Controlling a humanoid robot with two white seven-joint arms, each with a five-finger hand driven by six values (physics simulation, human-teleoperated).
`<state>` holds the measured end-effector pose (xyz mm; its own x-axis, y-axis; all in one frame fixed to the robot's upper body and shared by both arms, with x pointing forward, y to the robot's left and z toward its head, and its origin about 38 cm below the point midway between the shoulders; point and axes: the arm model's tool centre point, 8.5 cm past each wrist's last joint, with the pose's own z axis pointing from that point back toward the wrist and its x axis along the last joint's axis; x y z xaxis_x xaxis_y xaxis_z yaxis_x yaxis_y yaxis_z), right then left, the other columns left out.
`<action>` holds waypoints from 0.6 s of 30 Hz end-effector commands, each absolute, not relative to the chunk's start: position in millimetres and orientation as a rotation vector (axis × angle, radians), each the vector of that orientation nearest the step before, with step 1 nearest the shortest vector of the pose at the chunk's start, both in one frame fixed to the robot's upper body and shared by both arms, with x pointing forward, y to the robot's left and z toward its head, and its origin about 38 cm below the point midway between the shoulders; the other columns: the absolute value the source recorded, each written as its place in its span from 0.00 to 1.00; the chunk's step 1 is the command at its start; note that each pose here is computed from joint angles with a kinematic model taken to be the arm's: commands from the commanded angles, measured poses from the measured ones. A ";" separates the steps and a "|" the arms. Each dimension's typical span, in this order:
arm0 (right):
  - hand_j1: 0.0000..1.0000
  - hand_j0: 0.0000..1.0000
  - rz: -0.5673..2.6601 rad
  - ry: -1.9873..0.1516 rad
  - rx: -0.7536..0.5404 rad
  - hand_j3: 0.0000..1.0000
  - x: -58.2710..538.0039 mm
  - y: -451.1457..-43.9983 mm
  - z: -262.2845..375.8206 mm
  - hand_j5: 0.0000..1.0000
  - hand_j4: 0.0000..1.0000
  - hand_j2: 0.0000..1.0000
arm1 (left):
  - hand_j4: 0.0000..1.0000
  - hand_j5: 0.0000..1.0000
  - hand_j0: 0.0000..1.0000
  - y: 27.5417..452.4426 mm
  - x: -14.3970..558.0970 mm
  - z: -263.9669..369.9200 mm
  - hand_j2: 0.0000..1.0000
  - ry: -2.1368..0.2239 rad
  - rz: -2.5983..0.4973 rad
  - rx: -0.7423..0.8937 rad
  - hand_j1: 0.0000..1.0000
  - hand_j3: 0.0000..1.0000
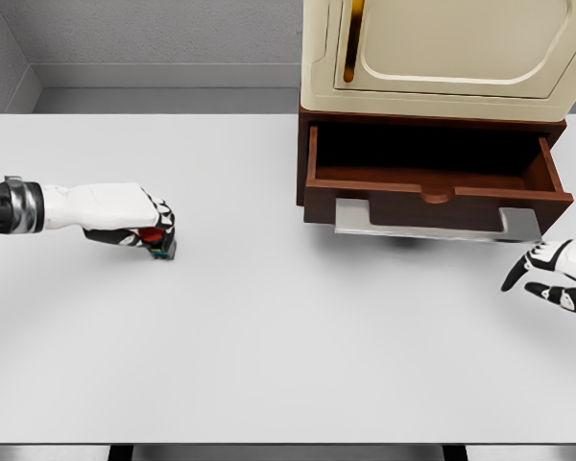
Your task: Put the switch into the drawer with left arm, and close the drawer with right arm
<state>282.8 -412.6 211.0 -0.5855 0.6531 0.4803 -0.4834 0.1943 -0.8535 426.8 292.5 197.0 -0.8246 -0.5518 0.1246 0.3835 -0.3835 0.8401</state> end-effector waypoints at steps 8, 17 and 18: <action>0.49 0.49 1.540 -1.564 -0.153 0.49 282.1 -413.3 212.3 0.49 0.49 0.49 | 0.39 0.39 0.39 263.4 423.8 245.9 0.39 -1.470 -2.226 0.231 0.39 0.39; 0.49 0.49 1.538 -1.556 -0.146 0.49 280.3 -413.5 209.7 0.49 0.49 0.49 | 0.35 0.35 0.35 223.8 433.7 276.8 0.35 -1.651 -2.193 0.179 0.35 0.35; 0.49 0.49 1.538 -1.556 -0.146 0.49 280.3 -413.5 209.7 0.49 0.49 0.49 | 0.35 0.35 0.35 216.7 434.4 279.8 0.35 -1.675 -2.192 0.170 0.35 0.35</action>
